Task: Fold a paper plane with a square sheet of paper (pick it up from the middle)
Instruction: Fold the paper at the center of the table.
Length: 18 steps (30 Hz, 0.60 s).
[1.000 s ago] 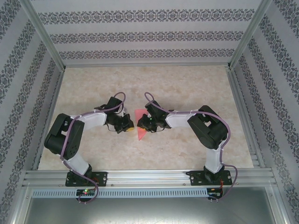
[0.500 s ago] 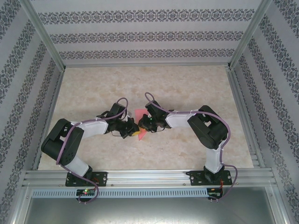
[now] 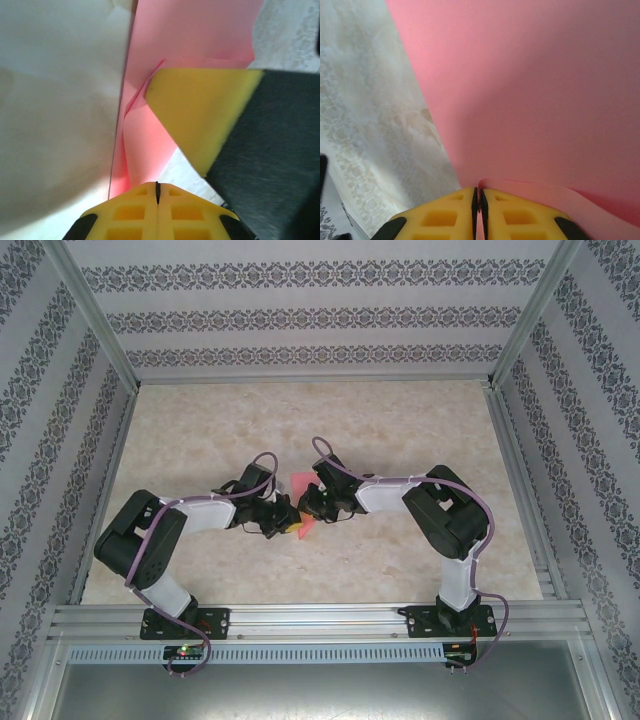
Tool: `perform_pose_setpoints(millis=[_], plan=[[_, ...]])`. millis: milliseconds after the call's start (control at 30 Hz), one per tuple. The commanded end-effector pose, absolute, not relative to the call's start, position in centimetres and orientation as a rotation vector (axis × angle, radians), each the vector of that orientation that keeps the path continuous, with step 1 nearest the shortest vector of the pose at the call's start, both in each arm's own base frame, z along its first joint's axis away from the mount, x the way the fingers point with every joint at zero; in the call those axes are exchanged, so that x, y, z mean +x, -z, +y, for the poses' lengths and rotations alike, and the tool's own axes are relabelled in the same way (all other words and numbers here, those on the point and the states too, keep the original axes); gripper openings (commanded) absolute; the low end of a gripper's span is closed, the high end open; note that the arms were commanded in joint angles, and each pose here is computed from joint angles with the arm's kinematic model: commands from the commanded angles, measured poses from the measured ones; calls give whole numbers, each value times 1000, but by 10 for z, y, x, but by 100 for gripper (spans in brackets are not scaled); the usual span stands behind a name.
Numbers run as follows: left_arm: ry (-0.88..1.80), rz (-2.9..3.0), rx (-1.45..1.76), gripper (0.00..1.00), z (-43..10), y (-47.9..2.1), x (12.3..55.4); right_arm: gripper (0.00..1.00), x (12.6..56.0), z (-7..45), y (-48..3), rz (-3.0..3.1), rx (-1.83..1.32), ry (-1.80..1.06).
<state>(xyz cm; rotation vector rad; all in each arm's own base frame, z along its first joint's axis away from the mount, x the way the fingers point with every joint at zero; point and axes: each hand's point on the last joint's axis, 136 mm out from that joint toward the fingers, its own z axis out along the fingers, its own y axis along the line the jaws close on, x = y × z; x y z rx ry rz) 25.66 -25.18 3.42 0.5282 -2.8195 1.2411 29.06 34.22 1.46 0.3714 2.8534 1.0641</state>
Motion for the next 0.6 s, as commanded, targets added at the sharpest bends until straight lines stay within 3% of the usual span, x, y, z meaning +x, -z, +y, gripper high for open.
perform_pose_setpoints(millis=[0,567], plan=[[-1170,-2828,538,0,-252,-18,245,13,272,321,20,2962,463,-895],[-973,-2883,561,0,-233,1,235,15,276,324,10,2945,439,-928]])
